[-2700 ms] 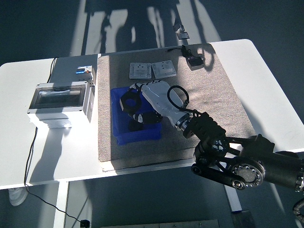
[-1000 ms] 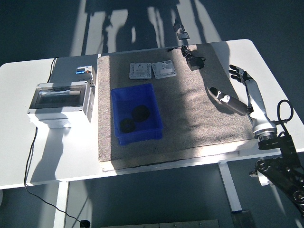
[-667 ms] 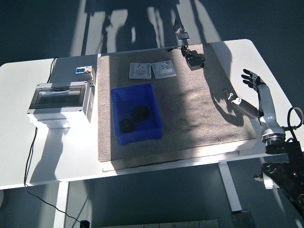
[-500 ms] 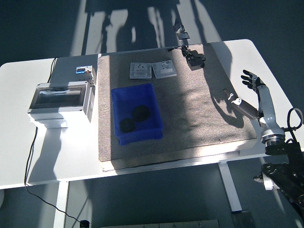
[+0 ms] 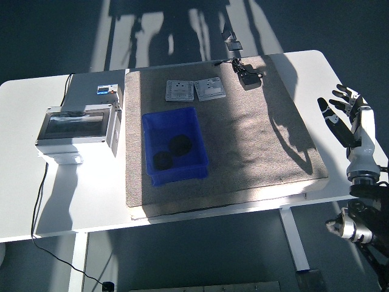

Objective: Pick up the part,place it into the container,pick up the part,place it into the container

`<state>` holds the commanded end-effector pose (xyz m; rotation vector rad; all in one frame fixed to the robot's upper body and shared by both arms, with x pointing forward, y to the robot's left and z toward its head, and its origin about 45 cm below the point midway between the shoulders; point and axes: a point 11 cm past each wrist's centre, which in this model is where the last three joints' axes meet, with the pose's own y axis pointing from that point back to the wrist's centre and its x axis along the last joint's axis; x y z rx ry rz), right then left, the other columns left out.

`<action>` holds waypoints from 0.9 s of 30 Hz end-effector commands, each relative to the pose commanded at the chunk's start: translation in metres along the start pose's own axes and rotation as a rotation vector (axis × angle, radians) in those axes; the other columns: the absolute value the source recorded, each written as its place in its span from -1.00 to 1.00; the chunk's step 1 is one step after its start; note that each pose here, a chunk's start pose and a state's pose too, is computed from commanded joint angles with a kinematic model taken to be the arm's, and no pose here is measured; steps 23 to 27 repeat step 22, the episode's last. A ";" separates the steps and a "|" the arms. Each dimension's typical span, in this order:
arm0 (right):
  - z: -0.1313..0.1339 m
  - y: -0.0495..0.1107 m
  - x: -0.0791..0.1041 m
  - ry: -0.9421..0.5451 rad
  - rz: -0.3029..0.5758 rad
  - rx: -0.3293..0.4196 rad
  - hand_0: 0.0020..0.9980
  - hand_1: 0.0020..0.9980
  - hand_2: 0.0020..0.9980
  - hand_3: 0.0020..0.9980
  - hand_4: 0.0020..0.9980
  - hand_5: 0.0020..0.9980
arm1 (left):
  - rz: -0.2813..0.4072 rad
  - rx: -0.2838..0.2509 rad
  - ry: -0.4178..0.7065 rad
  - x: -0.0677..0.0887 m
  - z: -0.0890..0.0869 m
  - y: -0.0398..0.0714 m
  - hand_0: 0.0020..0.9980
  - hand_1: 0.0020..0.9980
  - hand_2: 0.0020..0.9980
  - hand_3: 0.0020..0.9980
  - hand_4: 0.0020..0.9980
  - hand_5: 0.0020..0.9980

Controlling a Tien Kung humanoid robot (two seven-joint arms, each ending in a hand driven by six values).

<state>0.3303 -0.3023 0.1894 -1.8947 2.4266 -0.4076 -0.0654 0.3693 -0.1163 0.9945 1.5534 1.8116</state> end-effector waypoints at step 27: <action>0.023 0.004 -0.004 -0.275 0.067 -0.182 0.39 0.06 0.34 0.37 1.00 -0.38 | 0.012 0.012 -0.014 0.004 0.000 -0.001 0.33 0.50 0.69 0.91 1.00 0.87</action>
